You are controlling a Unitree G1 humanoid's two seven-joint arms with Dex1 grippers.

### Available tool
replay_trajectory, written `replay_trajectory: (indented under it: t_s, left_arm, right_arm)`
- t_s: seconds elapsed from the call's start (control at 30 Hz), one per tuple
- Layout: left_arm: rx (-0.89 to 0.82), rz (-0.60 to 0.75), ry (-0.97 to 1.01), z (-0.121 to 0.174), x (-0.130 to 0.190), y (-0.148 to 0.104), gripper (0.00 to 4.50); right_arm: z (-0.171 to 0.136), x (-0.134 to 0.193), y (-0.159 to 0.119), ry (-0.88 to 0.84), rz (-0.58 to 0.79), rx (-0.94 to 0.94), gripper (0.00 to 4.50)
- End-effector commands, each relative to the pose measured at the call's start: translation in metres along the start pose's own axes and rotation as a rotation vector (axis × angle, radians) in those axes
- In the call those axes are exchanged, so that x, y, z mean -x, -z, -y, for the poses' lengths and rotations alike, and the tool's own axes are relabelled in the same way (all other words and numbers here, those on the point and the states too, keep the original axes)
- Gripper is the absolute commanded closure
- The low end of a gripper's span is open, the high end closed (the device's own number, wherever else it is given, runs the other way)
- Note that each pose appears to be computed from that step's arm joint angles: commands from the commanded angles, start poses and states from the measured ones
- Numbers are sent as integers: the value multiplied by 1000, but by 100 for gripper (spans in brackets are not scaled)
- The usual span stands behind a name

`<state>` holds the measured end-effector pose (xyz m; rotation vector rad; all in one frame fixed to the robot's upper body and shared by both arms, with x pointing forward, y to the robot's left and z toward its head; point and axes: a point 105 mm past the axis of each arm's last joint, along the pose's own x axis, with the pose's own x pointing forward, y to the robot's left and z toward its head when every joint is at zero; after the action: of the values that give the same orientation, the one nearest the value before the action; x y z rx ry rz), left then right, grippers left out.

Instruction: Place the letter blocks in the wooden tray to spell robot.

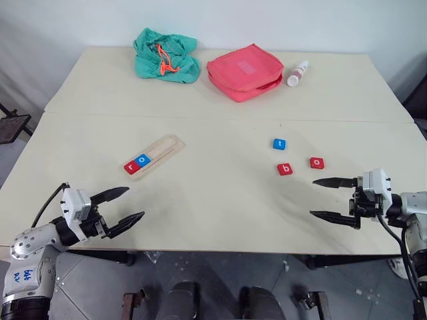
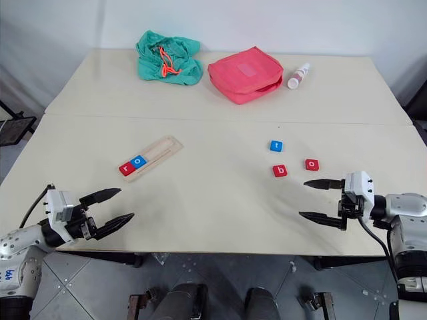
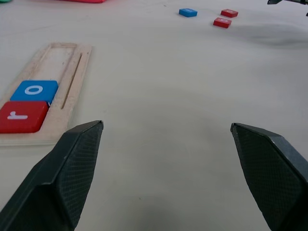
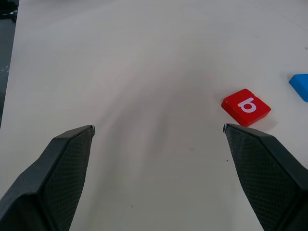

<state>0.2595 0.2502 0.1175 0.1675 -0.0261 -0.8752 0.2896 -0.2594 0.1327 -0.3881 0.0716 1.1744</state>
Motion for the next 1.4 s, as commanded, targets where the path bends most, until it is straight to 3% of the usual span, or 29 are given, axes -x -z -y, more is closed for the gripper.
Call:
replay_trajectory:
  t_s: [0.03, 0.27, 0.53, 0.73, 0.87, 1.07, 1.4]
  left_arm:
    - [-48, 23, 7, -2, 0, -10, 0]
    - [-14, -22, -61, -7, 6, -11, 0]
    - [40, -194, -162, -13, 31, -11, 0]
    - [60, -211, -231, -29, 39, -17, 0]
    - [-26, -141, -224, -43, 29, -32, 0]
    - [-39, -165, -258, -80, -7, -36, 0]
    - [-6, -297, -160, -96, -40, -21, 0]
  right_arm:
    - [-1, 6, -8, -48, 7, 38, 3]
    - [3, 4, -11, -31, 24, 42, 3]
    - [3, -5, -19, -59, 50, 58, 3]
    - [-1, -7, -28, -107, 60, 61, 3]
    - [2, -8, -31, -105, 60, 76, 3]
    - [0, -11, -33, -91, 78, 81, 3]
    - [-6, -4, -32, -45, 73, 86, 3]
